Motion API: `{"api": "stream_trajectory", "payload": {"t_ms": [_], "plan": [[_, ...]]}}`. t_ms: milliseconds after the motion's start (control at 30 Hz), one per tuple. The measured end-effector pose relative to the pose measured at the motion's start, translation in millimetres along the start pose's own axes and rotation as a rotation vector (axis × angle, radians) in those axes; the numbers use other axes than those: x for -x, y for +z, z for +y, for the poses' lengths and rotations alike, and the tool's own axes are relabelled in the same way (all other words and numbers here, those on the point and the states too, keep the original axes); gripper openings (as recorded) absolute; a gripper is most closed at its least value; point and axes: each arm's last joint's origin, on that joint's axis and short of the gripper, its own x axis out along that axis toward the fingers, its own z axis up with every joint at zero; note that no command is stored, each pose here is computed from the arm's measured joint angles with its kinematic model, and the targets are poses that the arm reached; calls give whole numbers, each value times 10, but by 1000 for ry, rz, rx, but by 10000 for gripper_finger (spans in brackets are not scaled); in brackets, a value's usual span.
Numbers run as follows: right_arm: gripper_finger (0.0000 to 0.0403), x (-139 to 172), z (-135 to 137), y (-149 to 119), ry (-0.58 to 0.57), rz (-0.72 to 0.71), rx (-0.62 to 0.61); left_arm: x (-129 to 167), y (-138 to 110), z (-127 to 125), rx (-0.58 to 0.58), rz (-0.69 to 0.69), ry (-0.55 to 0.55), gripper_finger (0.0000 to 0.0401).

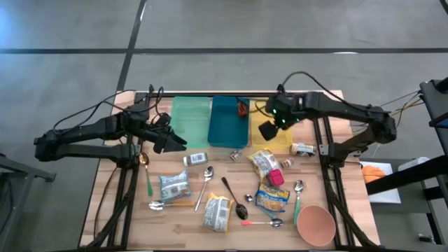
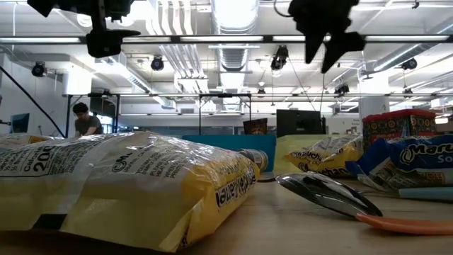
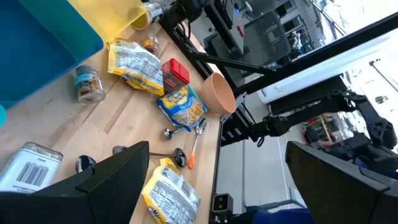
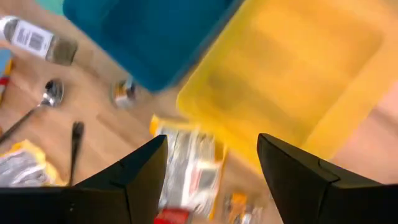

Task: Pick & Place Food Item
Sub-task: Put the light green spoon into the yellow bin

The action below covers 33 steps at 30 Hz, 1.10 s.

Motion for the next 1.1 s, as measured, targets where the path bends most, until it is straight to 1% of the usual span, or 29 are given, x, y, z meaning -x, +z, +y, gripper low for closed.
{"api": "stream_trajectory", "payload": {"t_ms": [200, 333, 600, 667, 800, 1000, 1100], "plan": [[248, -157, 42, -455, -41, 89, -63, 0, 0, 0, -8, 0, 0, 385], [248, -260, 100, -745, -78, 108, -91, -1, 0, 0, -24, 0, 0, 385], [248, -349, 285, -1178, -32, 135, -135, -1, 0, 1, -34, 0, 0, 385], [248, -382, 332, -1260, -7, 138, -151, -1, 0, 1, -34, 0, 0, 385], [248, -463, 392, -1407, -1, 150, -176, -1, 0, 1, -34, 0, 0, 385], [248, -532, 460, -1544, -50, 135, -186, -1, 0, 1, -34, 1, 1, 385], [248, -535, 510, -1567, -50, 125, -180, -1, -1, 3, -43, 2, 2, 385]]}}
